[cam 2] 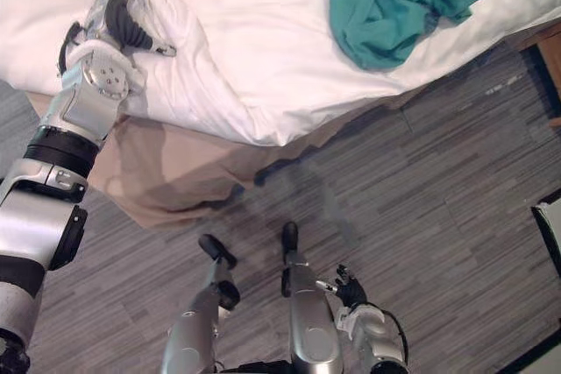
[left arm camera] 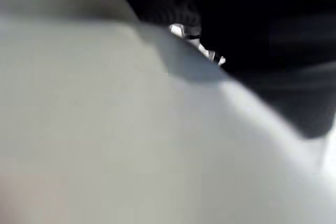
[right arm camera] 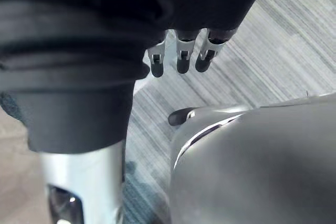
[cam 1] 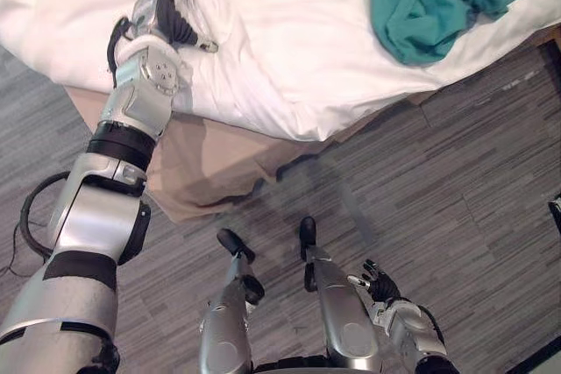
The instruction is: Tidy the bed and pick cloth on bed and put in laundry
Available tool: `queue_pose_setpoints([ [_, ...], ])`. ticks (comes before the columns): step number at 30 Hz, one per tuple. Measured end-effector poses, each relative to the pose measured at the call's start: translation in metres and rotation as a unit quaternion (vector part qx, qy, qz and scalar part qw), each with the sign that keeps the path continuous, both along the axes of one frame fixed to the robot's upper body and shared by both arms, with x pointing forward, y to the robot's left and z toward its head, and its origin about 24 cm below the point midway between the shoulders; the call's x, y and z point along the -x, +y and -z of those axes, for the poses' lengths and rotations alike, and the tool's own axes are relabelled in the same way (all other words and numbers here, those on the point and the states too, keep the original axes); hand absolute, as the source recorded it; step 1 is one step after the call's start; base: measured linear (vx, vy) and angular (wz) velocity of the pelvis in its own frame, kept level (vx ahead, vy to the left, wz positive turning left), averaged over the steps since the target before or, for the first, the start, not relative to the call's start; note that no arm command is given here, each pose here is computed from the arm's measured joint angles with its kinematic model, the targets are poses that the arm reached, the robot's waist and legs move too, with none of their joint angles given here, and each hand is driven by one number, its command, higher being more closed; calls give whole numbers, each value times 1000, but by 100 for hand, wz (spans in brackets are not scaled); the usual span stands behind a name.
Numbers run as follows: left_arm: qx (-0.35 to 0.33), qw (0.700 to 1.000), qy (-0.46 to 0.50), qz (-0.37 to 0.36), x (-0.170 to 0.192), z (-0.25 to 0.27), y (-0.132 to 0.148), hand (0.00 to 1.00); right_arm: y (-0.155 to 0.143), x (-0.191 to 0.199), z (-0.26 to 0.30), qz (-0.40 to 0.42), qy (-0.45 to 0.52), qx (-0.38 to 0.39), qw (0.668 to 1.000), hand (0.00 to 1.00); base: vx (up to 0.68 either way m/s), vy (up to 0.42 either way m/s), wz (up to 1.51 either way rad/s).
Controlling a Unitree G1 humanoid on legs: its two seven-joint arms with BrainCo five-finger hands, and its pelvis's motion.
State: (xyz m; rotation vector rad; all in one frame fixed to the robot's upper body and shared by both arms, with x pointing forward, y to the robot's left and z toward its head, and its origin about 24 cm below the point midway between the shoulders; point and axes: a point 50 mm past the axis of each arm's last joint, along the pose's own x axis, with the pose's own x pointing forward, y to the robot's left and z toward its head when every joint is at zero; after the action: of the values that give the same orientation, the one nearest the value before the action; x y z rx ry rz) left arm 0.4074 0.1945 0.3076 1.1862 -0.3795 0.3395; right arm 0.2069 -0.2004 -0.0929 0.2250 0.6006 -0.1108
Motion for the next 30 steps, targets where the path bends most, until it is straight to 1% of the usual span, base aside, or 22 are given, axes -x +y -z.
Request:
queue_pose_setpoints([
  [3,-37,999,26,0,-2,6,-2,100,0,-7,-9,0,-29,1,1000,0,32,24,8],
  [5,-60,997,52,8,-4,20,-2,100,-2,-6,-9,2,-29,2,1000,0,70,22,8],
  [7,-78,993,80,28,-5,45,-2,100,-6,-3,-8,10,-28,-1,1000,0,82,22,6],
  [10,-95,985,122,72,3,90,3,100,-12,2,-6,22,-23,2,999,0,80,17,10],
  [12,-80,980,152,104,14,123,6,100,-17,12,-1,42,-10,-1,999,0,117,0,16],
  [13,-62,974,182,120,25,153,9,100,-24,23,4,68,3,-10,998,0,137,-15,22],
  [14,-32,968,214,128,37,185,14,0,-31,36,10,92,20,-8,996,0,214,-27,25],
  [15,-13,964,233,130,45,202,16,0,-36,44,13,107,30,-6,994,0,240,-28,34],
  [16,25,954,271,128,64,236,19,0,-46,59,19,140,52,-2,989,0,243,-30,38],
  [17,66,940,311,121,86,272,20,0,-57,77,24,178,75,1,981,0,216,-43,45],
  [18,111,923,356,100,117,312,22,0,-68,96,29,214,97,6,972,0,150,-47,36],
  [19,134,914,374,86,133,328,23,0,-73,104,31,231,105,8,967,0,216,-101,35],
  [20,172,895,409,49,167,359,28,0,-84,114,31,266,112,13,957,0,193,-124,29],
  [21,203,874,442,11,200,384,33,0,-97,117,27,292,106,24,950,0,167,-133,23],
  [22,212,867,451,1,209,390,33,0,-102,117,24,299,102,29,948,0,103,-116,8],
  [23,249,838,483,-52,248,414,36,0,-129,110,9,329,72,52,940,0,64,-92,0],
  [24,261,828,490,-72,259,421,37,0,-139,105,2,337,58,62,938,0,25,-112,6],
  [25,280,804,510,-119,284,433,43,0,-160,96,-16,345,27,91,934,0,27,-111,15],
  [26,294,777,526,-180,315,442,54,0,-182,84,-39,352,-13,119,928,100,30,-110,17],
  [29,302,749,528,-263,354,446,74,0,-203,63,-74,348,-70,155,922,100,12,-100,15],
  [30,310,733,527,-297,369,446,81,0,-206,52,-87,334,-90,175,922,100,-32,-88,23],
])
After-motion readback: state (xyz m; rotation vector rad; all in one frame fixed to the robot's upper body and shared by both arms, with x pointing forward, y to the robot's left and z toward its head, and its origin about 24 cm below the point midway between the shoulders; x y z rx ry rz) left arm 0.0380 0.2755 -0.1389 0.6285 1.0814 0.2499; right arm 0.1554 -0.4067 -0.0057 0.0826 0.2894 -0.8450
